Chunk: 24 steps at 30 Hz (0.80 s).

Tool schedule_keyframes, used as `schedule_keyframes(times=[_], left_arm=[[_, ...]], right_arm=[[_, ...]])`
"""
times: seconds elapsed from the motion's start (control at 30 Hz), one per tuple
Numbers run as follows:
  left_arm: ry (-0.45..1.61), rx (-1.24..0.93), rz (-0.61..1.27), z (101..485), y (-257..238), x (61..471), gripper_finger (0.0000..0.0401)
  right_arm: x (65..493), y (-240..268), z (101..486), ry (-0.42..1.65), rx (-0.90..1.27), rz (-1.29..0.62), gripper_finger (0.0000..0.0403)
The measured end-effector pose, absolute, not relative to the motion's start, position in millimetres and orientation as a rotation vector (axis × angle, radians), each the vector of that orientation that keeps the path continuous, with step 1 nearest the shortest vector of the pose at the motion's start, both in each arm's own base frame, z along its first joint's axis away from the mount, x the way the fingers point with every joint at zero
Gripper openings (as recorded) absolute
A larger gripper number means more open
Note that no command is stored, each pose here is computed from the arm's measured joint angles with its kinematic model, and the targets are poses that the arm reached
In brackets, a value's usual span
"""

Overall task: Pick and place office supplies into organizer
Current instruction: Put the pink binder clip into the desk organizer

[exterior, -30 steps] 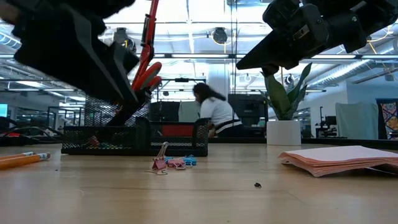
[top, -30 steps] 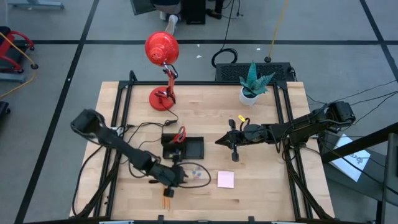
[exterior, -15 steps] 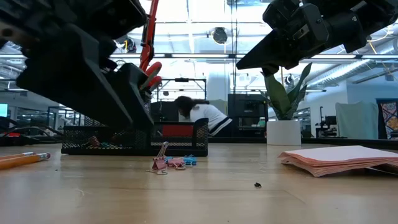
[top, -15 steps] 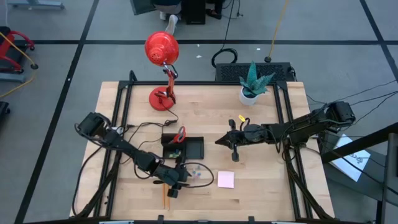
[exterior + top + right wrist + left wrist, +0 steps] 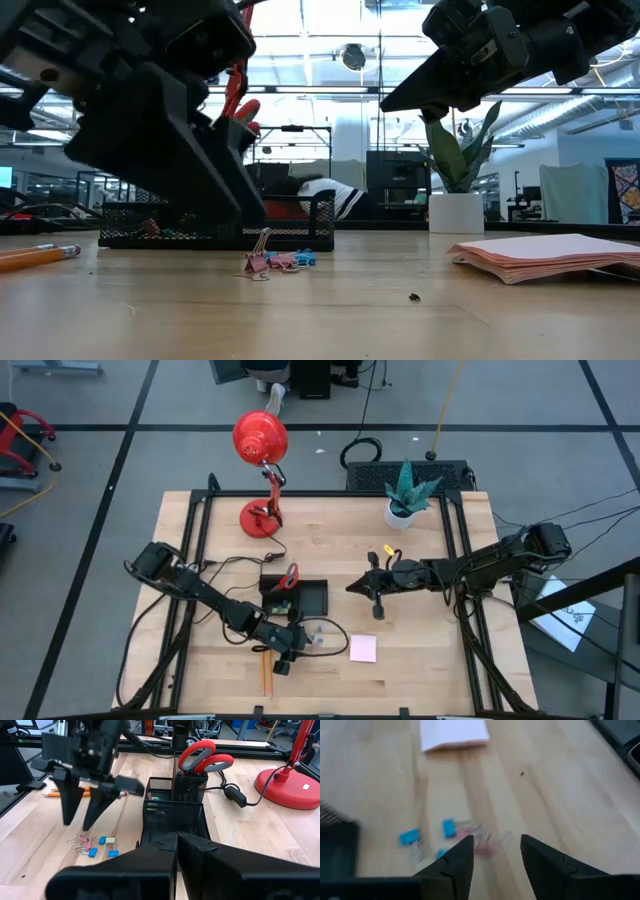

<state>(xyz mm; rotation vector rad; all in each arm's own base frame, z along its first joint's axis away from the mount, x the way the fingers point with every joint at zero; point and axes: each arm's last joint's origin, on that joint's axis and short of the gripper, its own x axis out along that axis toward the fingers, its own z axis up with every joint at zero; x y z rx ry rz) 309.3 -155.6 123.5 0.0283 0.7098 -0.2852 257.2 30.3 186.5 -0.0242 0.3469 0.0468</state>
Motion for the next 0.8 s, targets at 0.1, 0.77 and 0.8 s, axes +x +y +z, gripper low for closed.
schedule_keyframes(times=[0.1,0.77,0.8], left_arm=[[0.714,0.025,-0.289,115,-157,312,0.0164],[0.718,0.006,-0.269,92,-155,319,0.0163],[0.721,0.004,-0.268,92,-155,319,0.0163]], right_arm=[[257,30,186,0.348,-0.024,0.047,0.0004],[257,30,186,0.348,-0.025,0.047,0.0004],[257,30,186,0.348,-0.025,0.047,0.0004]])
